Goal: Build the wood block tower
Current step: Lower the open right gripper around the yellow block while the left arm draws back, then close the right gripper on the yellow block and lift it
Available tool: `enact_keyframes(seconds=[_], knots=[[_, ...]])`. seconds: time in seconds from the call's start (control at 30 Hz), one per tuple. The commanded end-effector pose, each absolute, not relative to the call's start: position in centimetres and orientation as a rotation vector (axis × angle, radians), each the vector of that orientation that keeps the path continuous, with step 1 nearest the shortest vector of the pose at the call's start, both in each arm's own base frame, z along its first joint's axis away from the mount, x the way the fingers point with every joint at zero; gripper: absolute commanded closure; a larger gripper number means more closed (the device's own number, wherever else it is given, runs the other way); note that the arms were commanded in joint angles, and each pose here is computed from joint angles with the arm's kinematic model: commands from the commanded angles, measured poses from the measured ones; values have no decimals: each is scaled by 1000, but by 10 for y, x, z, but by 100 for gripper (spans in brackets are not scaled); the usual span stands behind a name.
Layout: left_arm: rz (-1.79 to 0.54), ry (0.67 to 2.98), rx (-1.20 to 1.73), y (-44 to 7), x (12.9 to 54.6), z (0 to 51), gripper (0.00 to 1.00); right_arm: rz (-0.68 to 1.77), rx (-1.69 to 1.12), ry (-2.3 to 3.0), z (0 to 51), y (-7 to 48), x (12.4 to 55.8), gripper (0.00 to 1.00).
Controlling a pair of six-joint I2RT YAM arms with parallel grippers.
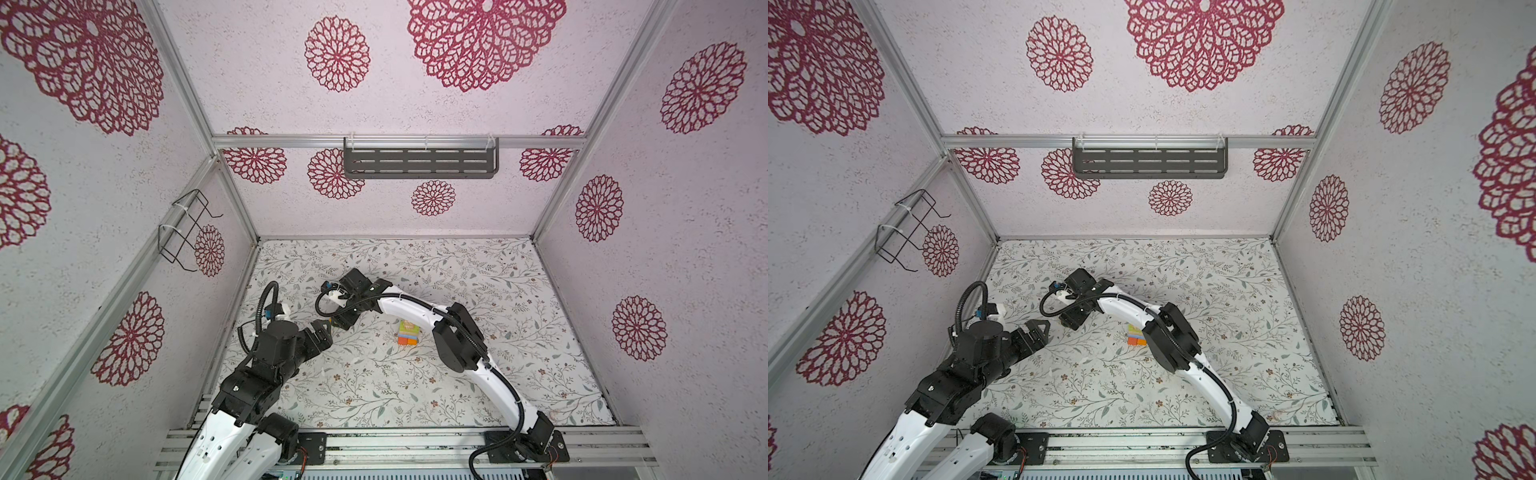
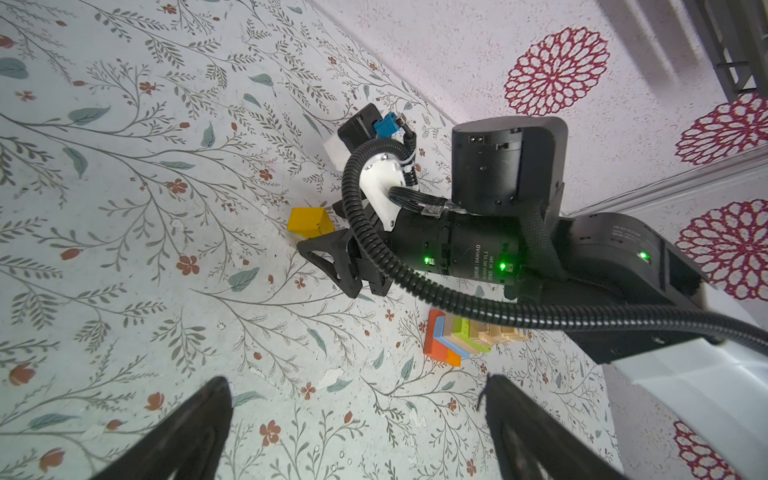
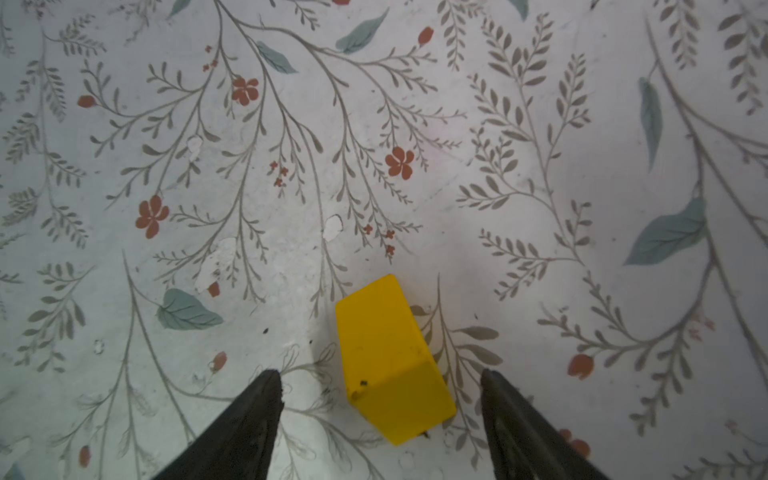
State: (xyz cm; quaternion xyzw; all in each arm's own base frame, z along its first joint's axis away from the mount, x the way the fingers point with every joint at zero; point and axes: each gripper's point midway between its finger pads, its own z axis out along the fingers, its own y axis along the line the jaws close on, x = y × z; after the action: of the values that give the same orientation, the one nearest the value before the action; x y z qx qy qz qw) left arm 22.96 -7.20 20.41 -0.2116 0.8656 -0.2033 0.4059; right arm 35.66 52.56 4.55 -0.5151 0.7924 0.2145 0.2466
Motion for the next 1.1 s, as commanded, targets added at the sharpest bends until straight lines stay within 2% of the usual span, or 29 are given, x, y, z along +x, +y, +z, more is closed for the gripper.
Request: enact_keyframes(seconds=[0.0, 0.2, 0.6, 0.9, 1.07], knots=[[-487, 2203, -569, -69, 231, 194, 3, 583, -1369, 2097, 64, 536, 366, 23], [-487, 2205, -584, -68, 231, 191, 3, 574, -1379, 2100, 59, 537, 364, 33], [-516, 2218, -609, -71, 228, 191, 3, 539, -1352, 2075, 67, 541, 367, 79], [-504, 2225, -558, -71, 225, 205, 3, 509, -1269, 2064, 103, 537, 373, 84], [-389, 2277, -516, -64, 227, 211, 3, 462, -1192, 2057, 141, 523, 376, 88]])
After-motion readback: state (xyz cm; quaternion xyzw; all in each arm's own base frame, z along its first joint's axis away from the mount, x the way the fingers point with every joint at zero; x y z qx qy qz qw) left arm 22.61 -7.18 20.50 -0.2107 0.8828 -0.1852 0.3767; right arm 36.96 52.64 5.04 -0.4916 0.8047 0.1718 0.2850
